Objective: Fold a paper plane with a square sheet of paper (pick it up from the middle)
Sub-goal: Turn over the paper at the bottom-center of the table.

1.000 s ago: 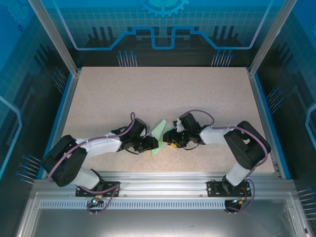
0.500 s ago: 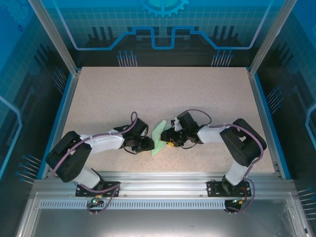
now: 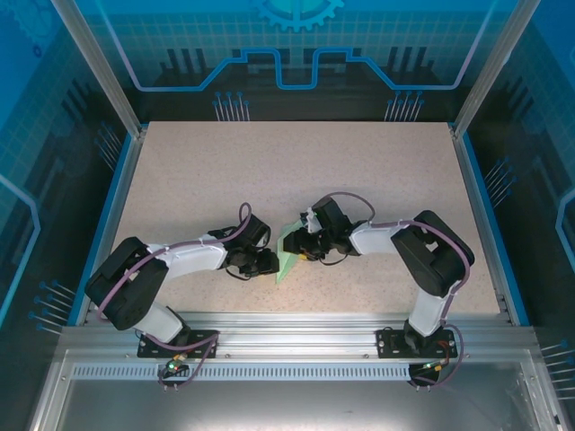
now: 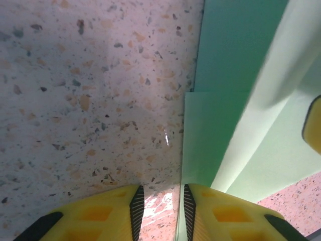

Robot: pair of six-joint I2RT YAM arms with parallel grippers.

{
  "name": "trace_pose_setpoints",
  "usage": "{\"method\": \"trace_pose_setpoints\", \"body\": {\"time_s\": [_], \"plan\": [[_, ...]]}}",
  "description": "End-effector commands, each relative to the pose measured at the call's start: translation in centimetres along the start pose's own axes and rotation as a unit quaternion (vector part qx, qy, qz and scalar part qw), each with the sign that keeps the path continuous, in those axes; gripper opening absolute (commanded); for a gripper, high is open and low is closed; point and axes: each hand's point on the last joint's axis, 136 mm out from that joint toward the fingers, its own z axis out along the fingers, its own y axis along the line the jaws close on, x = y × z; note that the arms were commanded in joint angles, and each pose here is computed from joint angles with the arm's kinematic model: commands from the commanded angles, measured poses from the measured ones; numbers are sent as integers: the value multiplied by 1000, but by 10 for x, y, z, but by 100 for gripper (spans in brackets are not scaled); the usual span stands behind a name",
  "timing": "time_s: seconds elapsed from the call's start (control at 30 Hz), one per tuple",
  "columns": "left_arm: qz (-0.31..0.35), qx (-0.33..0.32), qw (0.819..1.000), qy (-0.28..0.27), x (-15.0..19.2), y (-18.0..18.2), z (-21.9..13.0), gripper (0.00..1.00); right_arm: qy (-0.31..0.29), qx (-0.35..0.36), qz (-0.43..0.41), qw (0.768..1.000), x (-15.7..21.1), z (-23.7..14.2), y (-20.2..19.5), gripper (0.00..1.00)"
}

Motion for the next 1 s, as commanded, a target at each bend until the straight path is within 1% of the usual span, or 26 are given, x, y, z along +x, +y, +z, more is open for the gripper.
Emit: {"method": "trace_pose_setpoints", "body": {"time_s": [0.0, 0.17, 0.4, 0.47, 0.57, 0.63, 0.67, 0.77, 0.87, 0.97], "plan": [[11, 4, 1000, -2, -3, -2, 9, 31, 9, 25, -9, 1000, 4, 7, -6, 37], [10, 6, 1000, -8, -2, -1, 5, 30, 6, 31, -16, 999, 5, 4, -7, 31], [10, 23, 999, -21, -4, -8, -6, 32, 1, 40, -32, 999, 4, -6, -2, 16], [9, 28, 999, -30, -6, -10, -11, 34, 2, 42, -37, 998, 5, -9, 0, 11], [5, 37, 998, -54, -8, -12, -23, 36, -6, 55, -46, 997, 4, -18, 2, 10], [1, 40, 996, -75, -10, -11, -33, 38, -11, 83, -53, 995, 6, -28, -3, 9], [1, 40, 996, -85, -11, -10, -39, 38, -19, 92, -62, 994, 2, -34, 1, 9], [0, 29, 993, -118, -15, -4, -56, 39, -38, 140, -85, 986, 1, -60, 2, 9], [-4, 19, 988, -153, -17, 4, -73, 40, -51, 218, -96, 970, 2, -92, -8, 9], [-9, 19, 983, -183, -17, 12, -85, 43, -66, 297, -109, 946, 5, -129, -16, 9]]}}
